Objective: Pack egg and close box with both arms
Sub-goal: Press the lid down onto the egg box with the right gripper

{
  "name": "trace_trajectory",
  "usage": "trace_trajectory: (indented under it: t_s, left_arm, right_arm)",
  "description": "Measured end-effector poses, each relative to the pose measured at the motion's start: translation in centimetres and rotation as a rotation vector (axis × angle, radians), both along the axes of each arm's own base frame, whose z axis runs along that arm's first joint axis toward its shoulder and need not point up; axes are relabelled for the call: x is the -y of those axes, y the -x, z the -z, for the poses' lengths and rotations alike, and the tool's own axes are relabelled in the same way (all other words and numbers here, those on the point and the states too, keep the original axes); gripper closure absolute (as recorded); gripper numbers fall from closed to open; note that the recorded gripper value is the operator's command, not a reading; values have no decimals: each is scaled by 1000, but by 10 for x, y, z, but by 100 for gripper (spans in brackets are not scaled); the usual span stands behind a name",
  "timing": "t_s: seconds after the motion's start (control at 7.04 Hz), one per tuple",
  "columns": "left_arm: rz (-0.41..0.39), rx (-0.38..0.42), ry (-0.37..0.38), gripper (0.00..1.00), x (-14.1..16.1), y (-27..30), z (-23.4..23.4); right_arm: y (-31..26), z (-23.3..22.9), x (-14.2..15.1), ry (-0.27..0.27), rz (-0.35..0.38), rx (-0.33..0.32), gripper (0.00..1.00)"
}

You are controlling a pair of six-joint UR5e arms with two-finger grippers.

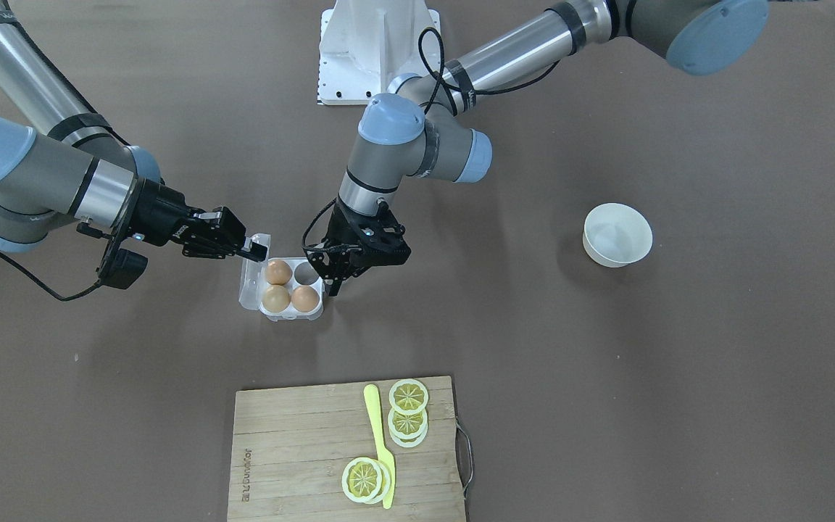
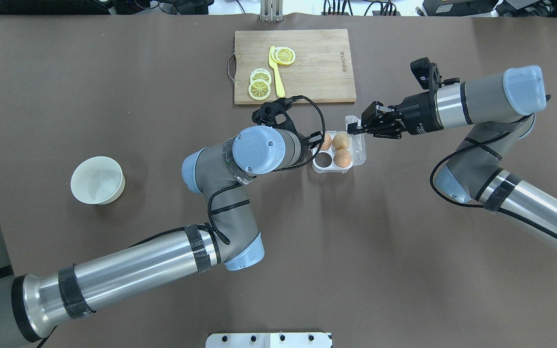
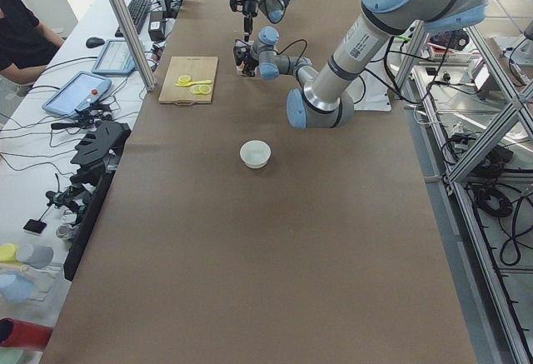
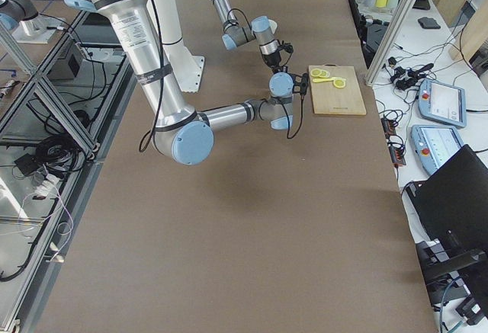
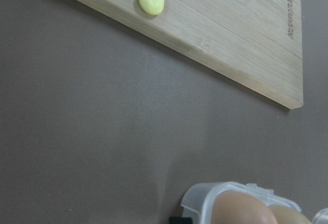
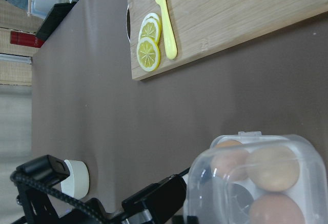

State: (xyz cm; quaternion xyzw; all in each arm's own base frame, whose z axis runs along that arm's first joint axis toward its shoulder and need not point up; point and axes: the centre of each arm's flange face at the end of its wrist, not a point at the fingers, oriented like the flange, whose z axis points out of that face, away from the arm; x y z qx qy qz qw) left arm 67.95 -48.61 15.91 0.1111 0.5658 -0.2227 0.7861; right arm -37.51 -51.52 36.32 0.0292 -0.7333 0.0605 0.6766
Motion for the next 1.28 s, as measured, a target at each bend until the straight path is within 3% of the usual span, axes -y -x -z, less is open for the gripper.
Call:
trace_trajectory:
  t_s: [0.71, 1.28]
  left_arm:
    - [-1, -2, 0, 100, 0, 0, 1]
    - [-2, -3, -1, 100, 0, 0, 1]
  right_arm:
    - [6, 5, -4, 3, -7, -1, 100]
    - [16, 6, -8, 3, -23, 2, 80]
